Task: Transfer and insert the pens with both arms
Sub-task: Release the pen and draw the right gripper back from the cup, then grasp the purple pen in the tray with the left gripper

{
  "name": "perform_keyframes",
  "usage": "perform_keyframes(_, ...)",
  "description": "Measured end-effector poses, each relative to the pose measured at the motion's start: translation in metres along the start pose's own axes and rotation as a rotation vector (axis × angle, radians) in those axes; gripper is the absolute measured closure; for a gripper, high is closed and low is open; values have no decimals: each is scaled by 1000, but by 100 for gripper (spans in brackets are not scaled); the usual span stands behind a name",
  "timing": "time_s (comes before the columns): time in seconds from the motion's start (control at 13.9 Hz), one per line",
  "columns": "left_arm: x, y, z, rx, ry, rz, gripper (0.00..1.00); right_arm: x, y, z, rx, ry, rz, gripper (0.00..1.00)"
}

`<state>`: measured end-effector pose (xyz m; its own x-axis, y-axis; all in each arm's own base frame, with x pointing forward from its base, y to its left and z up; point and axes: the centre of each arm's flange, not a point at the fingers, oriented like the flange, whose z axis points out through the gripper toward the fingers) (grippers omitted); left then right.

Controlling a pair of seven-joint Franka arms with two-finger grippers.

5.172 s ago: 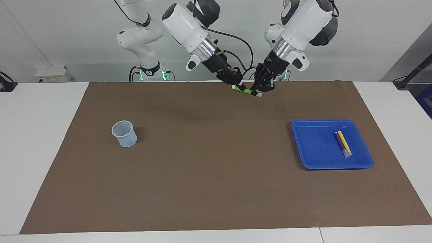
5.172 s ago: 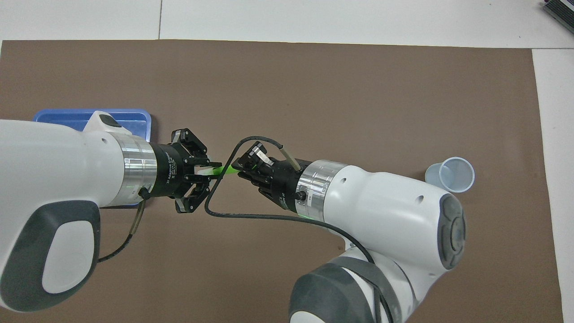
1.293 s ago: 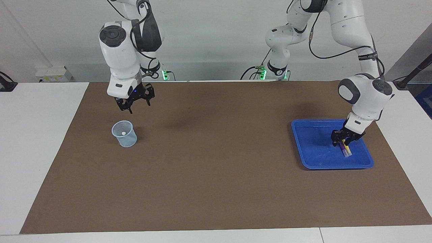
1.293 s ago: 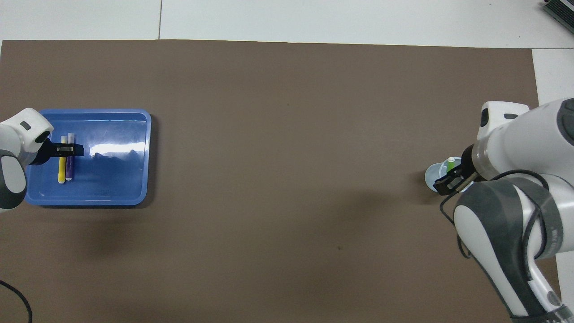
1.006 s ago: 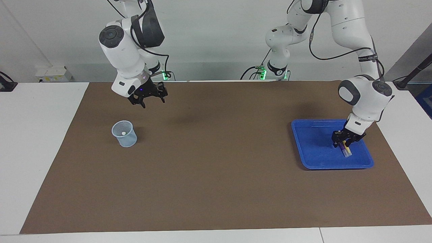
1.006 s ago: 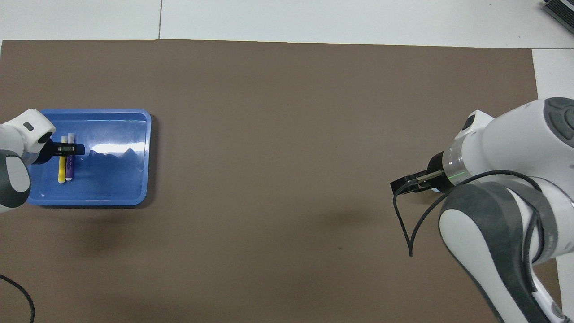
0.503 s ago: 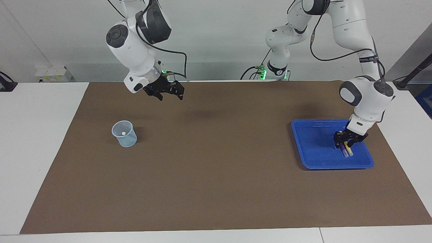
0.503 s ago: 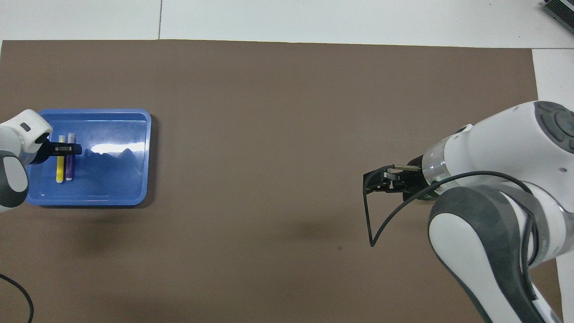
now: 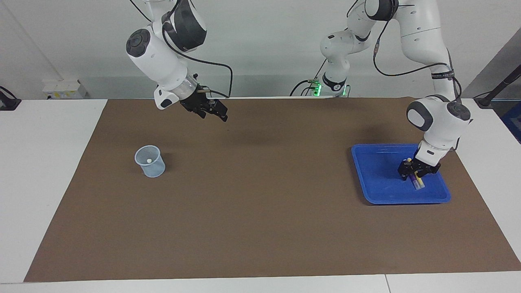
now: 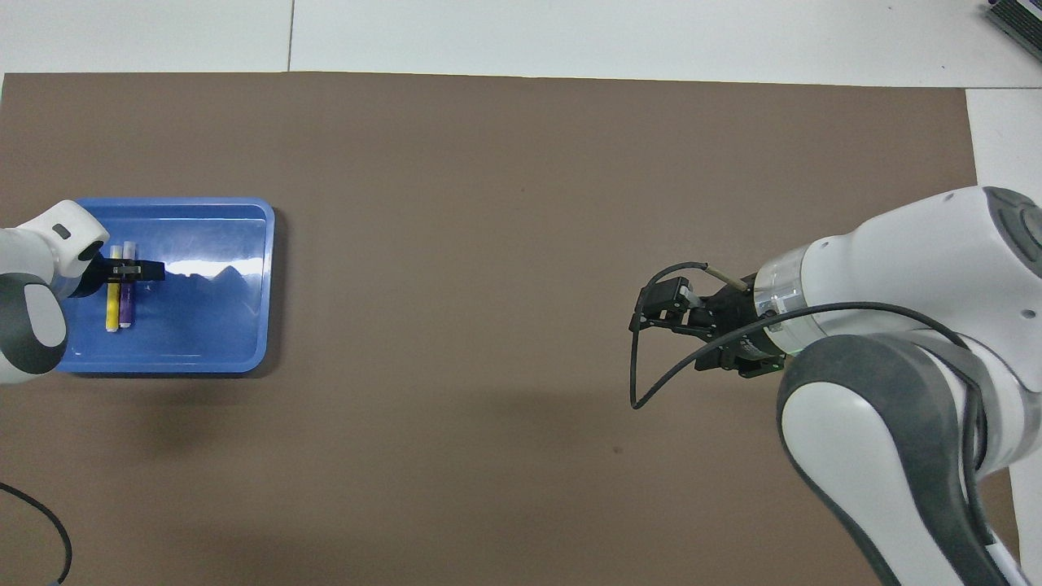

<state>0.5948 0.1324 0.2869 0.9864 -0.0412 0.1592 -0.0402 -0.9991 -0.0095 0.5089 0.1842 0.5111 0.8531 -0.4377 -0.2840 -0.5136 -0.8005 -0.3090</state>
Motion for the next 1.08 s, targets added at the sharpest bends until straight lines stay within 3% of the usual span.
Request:
perform_keyframes(0.5, 1, -1, -1, 1, 1, -6, 40, -11, -21, 7, 113, -11, 172, 0)
perform_keyframes(0.57, 2, -1, -1, 1, 4, -6, 49, -10, -22, 7, 128, -10, 189, 0)
perform_keyframes(0.93, 9, -3, -10, -4, -14, -6, 50, -9, -21, 10, 140, -7, 202, 0)
perform_keyframes(1.01, 11, -3, -12, -6, -17, -5, 57, -9, -21, 10, 140, -7, 202, 0)
perform_keyframes(1.08, 12, -3, -13, -6, -18, -5, 72, -9, -21, 10, 140, -7, 202, 0)
